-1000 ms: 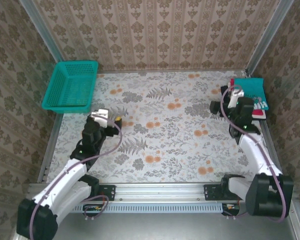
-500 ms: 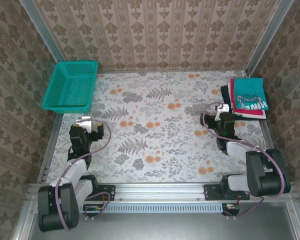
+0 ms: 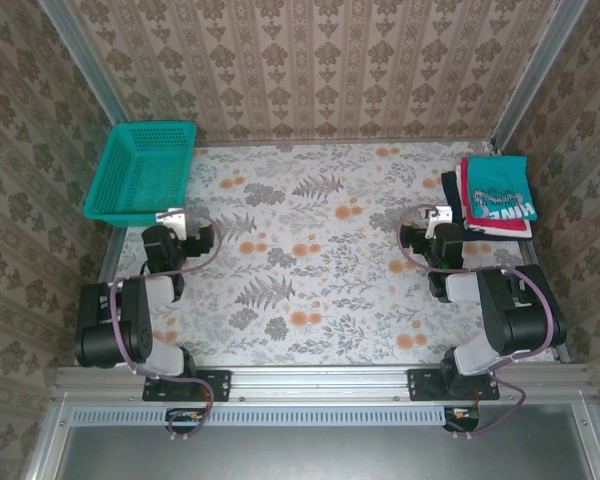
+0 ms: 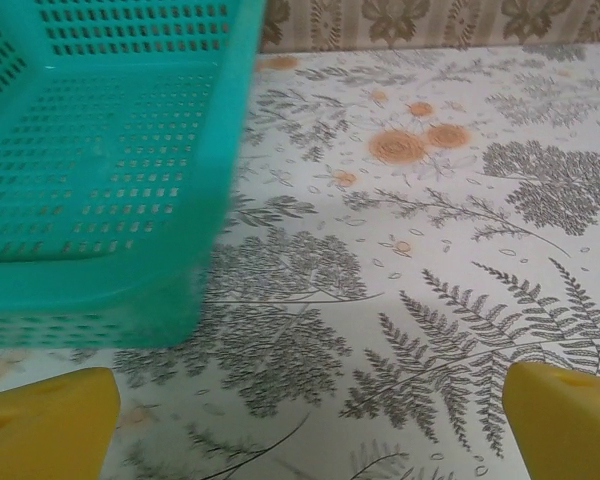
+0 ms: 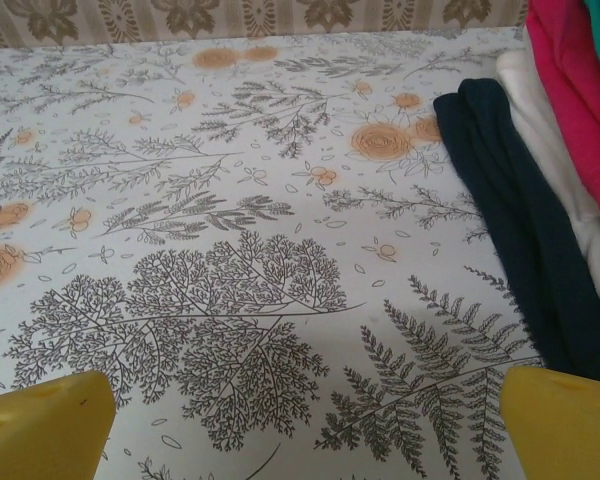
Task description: Fold and stack the t-shirts
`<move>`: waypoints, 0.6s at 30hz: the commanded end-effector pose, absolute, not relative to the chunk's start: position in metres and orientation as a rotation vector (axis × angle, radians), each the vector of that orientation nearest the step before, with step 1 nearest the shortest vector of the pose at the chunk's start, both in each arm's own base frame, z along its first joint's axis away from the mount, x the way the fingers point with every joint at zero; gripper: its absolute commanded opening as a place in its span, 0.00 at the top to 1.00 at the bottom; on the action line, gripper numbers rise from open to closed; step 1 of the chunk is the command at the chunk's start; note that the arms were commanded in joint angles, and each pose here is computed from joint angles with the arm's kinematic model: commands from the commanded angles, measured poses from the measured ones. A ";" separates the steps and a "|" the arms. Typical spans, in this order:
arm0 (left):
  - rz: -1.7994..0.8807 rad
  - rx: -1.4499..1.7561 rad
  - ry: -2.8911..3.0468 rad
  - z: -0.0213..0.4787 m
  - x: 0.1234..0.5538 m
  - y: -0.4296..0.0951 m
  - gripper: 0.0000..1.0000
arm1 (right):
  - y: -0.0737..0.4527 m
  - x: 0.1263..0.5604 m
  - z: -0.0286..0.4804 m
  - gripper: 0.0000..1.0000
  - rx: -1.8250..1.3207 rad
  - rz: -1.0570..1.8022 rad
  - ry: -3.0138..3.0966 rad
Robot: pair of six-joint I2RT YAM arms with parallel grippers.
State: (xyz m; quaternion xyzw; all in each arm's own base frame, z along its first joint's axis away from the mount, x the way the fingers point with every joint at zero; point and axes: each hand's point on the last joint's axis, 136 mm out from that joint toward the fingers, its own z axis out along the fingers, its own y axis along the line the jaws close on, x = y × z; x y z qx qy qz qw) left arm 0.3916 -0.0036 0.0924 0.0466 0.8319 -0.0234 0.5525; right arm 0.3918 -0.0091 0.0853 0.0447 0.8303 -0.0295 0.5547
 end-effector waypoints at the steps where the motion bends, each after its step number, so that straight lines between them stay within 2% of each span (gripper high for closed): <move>1: 0.015 0.129 1.931 0.094 0.399 -0.009 0.00 | -0.012 0.399 0.098 0.00 0.109 -0.088 1.911; 18: 0.035 0.113 1.942 0.093 0.399 -0.006 0.00 | -0.012 0.399 0.098 0.00 0.109 -0.088 1.910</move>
